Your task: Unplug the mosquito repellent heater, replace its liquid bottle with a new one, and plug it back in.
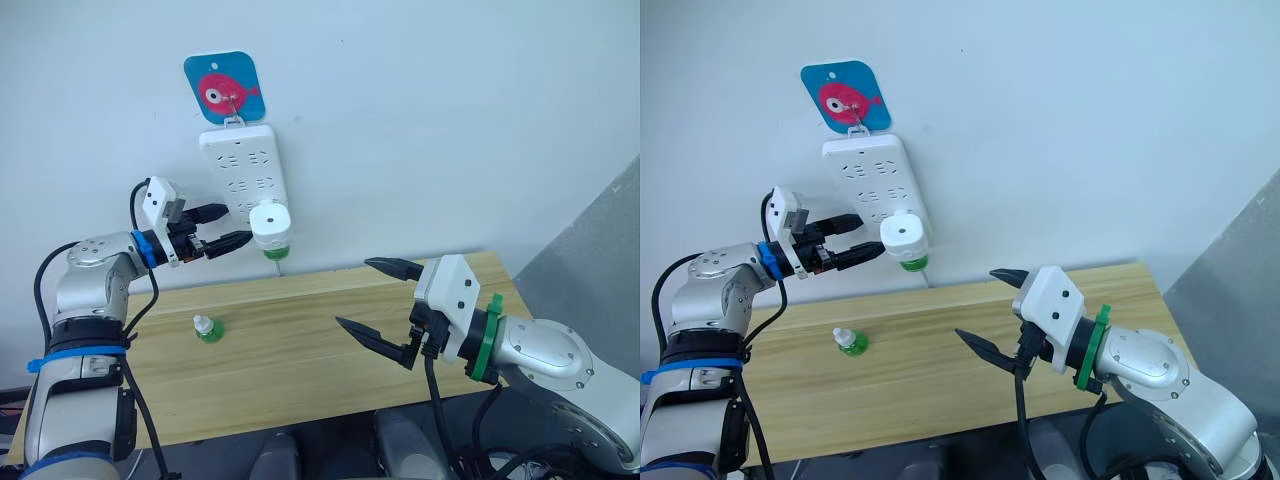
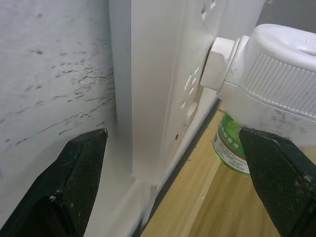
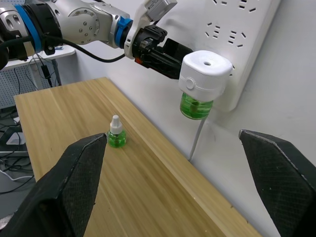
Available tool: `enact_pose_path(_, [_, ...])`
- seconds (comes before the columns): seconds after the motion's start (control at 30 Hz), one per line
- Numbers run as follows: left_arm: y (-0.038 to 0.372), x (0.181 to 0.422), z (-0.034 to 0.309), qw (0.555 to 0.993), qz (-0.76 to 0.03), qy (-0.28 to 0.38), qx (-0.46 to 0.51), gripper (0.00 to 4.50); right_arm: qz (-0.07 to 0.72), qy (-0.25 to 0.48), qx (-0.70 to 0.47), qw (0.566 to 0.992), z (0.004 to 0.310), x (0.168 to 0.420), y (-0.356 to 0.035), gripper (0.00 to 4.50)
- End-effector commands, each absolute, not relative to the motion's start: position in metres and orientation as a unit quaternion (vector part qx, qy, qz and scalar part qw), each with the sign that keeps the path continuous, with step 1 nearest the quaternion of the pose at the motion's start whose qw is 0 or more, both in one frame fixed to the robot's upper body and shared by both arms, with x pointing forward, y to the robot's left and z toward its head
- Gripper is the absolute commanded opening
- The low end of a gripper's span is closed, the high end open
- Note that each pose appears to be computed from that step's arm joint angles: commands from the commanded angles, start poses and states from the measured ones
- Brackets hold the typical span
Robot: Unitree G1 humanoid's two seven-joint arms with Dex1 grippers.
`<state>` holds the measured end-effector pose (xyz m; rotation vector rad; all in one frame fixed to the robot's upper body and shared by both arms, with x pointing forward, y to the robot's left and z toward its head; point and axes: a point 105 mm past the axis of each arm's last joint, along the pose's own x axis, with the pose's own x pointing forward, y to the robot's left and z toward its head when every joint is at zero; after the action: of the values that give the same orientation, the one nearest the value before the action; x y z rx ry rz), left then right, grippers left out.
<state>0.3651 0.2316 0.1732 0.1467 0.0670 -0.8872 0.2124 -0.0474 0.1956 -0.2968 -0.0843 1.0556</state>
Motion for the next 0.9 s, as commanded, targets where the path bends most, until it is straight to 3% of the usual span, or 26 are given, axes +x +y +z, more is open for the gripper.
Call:
enact_pose_path(0.03, [0.226,0.370,0.187,0.893,-0.441,0.020,0.086,4.46,0.505,-0.057,-0.145,0.849,0.202,0.206,-0.046,4.50])
enact_pose_path(0.4, [0.228,0.376,0.184,0.894,-0.435,0.053,0.095,4.46,0.503,-0.050,-0.145,0.850,0.199,0.205,-0.048,4.50])
enact_pose_path(0.5, [0.228,0.377,0.187,0.893,-0.437,0.048,0.096,3.91,0.505,-0.049,-0.144,0.849,0.198,0.205,-0.047,4.50])
enact_pose_path(0.77, [0.223,0.377,0.192,0.888,-0.448,0.038,0.095,1.58,0.509,-0.043,-0.145,0.847,0.196,0.203,-0.048,4.50])
enact_pose_path(0.9, [0.221,0.375,0.193,0.885,-0.453,0.037,0.096,1.36,0.506,-0.042,-0.145,0.849,0.196,0.204,-0.049,4.50])
